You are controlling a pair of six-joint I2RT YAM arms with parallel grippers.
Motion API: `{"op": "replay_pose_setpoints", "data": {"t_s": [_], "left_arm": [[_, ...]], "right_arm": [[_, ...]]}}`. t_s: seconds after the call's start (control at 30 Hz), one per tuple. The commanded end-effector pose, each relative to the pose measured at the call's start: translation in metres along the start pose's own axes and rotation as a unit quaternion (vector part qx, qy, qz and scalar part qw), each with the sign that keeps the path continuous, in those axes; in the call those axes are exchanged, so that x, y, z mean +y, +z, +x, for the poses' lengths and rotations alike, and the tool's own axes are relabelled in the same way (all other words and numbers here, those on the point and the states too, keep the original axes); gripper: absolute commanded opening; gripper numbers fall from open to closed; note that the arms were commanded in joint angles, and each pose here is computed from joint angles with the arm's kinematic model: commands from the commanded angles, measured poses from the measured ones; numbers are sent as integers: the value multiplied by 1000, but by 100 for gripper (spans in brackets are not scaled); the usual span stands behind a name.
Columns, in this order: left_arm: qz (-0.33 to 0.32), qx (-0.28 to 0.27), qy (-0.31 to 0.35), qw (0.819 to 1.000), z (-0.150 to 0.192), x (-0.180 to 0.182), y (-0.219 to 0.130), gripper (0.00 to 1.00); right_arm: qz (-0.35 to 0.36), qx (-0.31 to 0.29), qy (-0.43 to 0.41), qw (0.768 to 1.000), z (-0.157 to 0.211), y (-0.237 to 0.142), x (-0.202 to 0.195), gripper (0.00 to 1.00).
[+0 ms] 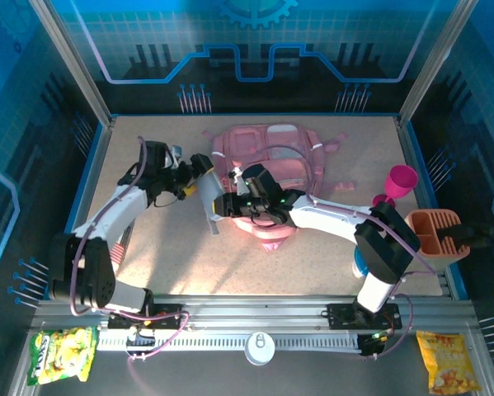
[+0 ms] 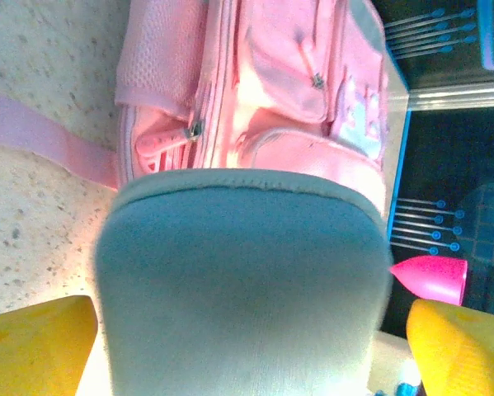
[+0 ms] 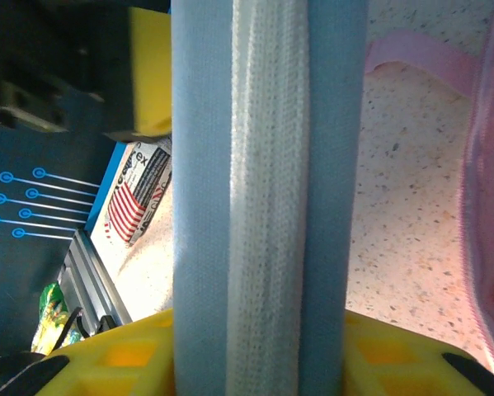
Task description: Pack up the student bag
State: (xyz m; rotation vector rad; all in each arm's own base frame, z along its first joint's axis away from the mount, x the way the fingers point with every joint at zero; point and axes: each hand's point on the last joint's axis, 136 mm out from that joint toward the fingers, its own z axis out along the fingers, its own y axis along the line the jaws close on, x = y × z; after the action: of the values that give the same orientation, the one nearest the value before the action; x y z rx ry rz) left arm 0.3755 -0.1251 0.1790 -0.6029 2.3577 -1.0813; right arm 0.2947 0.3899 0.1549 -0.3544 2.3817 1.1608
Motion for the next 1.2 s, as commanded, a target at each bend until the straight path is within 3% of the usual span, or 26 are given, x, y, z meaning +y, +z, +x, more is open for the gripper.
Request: {"op": "replay_pose_setpoints", "data": {"t_s": [0.0, 0.17, 0.4, 0.67, 0.83, 0.97, 1.03, 1.17], "left_arm": [[-17, -33, 66, 997, -7, -10, -26, 99], [-41, -24, 147, 988, 6, -18, -28, 99], [-63, 32, 300, 951, 47, -47, 11, 99], [-110, 132, 459, 872, 96, -54, 67, 86], [-165, 162, 555, 799, 114, -50, 100, 80], [-209, 185, 598, 751, 119, -45, 119, 77], [-215, 193, 614, 734, 123, -45, 128, 75], [-221, 200, 623, 723, 123, -46, 140, 69]], "right_arm": [[-13, -47, 1, 999, -28, -33, 0, 39], [18, -91, 18, 996, -49, -76, -27, 39], [92, -149, 58, 983, -64, -143, -74, 38], [156, -198, 110, 961, -56, -204, -117, 40], [175, -211, 134, 952, -47, -226, -134, 40], [181, -223, 144, 947, -44, -238, -141, 41], [183, -226, 148, 945, -43, -243, -144, 41], [187, -230, 152, 943, -42, -248, -146, 41]]}}
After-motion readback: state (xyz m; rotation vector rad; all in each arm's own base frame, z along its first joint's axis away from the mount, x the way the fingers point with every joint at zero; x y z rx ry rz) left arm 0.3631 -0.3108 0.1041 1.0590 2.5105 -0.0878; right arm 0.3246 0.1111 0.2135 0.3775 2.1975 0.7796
